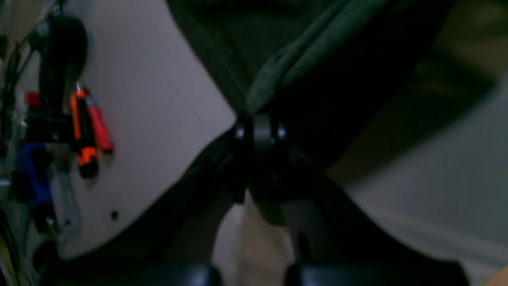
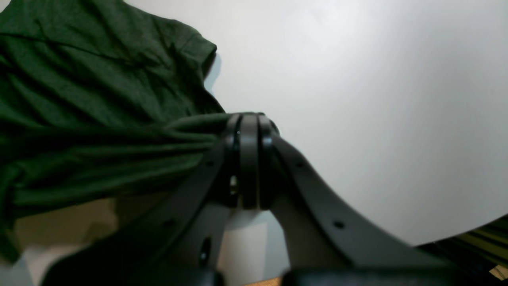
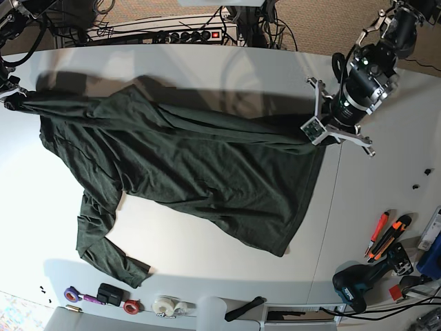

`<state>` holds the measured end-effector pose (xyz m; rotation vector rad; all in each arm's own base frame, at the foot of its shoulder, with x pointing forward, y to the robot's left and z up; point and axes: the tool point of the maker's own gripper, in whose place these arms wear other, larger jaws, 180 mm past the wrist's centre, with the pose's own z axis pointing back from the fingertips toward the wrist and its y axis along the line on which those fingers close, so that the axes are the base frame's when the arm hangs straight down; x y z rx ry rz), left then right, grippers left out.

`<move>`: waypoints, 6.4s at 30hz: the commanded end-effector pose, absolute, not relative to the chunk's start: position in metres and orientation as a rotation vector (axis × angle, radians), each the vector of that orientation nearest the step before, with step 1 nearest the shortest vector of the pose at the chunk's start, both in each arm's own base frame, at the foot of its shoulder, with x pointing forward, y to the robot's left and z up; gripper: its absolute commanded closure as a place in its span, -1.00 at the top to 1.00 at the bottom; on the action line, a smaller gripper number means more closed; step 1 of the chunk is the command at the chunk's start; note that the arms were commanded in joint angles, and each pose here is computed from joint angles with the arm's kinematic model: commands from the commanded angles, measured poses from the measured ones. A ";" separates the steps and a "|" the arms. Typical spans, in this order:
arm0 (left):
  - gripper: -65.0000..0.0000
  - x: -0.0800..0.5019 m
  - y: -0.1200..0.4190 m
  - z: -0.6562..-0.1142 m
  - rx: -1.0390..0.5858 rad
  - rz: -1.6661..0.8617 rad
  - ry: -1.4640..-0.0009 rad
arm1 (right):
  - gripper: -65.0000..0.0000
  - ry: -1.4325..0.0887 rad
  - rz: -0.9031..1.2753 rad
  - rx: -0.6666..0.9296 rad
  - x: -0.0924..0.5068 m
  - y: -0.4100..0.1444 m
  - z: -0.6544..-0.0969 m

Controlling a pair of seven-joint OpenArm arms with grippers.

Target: Layout the t-shirt on the table in an organized manner, then fold the t-shirt properly

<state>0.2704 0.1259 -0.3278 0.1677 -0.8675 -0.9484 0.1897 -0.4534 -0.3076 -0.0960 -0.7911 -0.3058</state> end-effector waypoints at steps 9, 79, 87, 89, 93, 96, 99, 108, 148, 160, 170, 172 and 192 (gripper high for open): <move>-1.00 0.276 0.120 -0.306 0.176 -0.963 -0.941 | -1.00 -0.853 -0.268 -0.112 0.199 -0.459 -0.287; 0.01 0.274 0.154 -0.304 -0.122 -0.737 -0.935 | -0.20 -0.595 -0.024 -0.234 0.215 -0.441 -0.323; 0.00 0.280 0.159 -0.301 -0.085 -0.742 -0.944 | -0.20 -0.678 -0.033 -0.200 0.226 -0.440 -0.309; -0.04 0.296 0.172 -0.288 -0.023 -0.687 -0.990 | -0.20 -0.750 -0.066 -0.198 0.232 -0.449 -0.291; -0.04 0.326 0.192 -0.245 0.001 -0.585 -1.119 | -0.20 -0.948 -0.188 -0.161 0.236 -0.469 -0.244; -0.05 0.335 0.198 -0.219 -0.038 -0.543 -1.196 | -0.20 -1.070 -0.254 -0.114 0.232 -0.476 -0.218; -0.07 0.336 0.200 -0.209 -0.069 -0.519 -1.225 | -0.23 -1.093 -0.246 -0.103 0.229 -0.476 -0.212; -1.00 0.326 0.192 -0.223 -0.135 -0.520 -1.179 | -1.00 -0.765 -0.007 -0.087 0.239 -0.428 -0.289; -1.00 0.270 0.109 -0.324 -0.350 -0.627 -1.049 | -1.00 -1.138 0.196 -0.201 0.254 -0.376 -0.275; -1.00 0.285 0.142 -0.380 -0.326 -0.481 -0.898 | -1.00 -0.956 0.137 -0.132 0.235 -0.375 -0.340; -1.00 0.256 0.143 -0.406 -0.336 -0.533 -0.735 | -1.00 -0.848 0.034 -0.090 0.209 -0.389 -0.384; -1.00 0.248 0.142 -0.410 -0.351 -0.523 -0.721 | -1.00 -0.828 0.031 -0.089 0.206 -0.389 -0.387; -1.00 0.170 0.162 -0.425 -0.309 -0.487 -0.550 | -1.00 -0.684 0.049 -0.095 0.165 -0.409 -0.390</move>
